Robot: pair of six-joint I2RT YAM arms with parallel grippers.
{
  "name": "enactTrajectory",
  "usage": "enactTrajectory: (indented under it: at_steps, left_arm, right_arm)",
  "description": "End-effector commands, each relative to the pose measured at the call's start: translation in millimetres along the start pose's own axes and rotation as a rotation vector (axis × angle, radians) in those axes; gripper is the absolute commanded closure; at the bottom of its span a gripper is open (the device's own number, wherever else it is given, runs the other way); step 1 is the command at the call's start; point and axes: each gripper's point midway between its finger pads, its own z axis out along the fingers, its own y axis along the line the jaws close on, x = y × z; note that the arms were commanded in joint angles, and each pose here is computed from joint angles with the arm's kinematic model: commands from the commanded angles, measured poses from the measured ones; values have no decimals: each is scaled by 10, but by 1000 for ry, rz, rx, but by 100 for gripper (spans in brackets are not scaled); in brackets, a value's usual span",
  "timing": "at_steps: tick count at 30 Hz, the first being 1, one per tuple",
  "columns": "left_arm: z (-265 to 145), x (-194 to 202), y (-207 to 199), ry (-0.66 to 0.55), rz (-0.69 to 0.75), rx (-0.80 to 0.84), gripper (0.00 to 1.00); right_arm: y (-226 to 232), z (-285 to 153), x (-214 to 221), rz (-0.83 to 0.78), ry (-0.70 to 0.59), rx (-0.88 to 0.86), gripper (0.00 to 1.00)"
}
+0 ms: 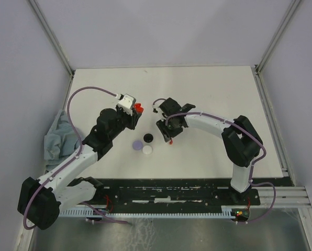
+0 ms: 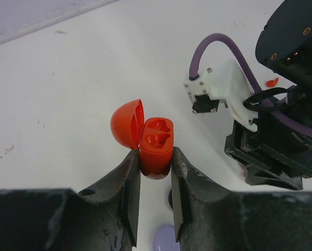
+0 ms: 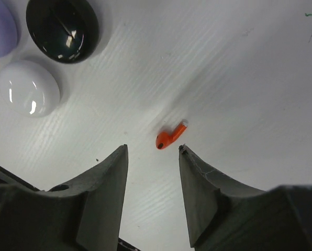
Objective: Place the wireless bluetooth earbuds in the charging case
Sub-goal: Pick up the earbud from the center of the board.
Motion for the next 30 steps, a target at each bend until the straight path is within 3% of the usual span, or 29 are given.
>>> enactTrajectory:
  at_steps: [1,6,16,30]
  left_arm:
    - [-56,-276,78,-106,4,-39,97]
    - [-89,-313,108,-124,3,-56,97]
    - [-164,-372,207,-156,2,-107,97]
    - [-177,-385,226,-166,-7,-111,97]
  right_arm:
    - [-60,-195,59,-323,53,-26,47]
    - [-53,-142,153,-510,143,-104,39]
    - [99,79,71,-676,137,-251,33]
    - [-124,119,486,-619,338,-192,38]
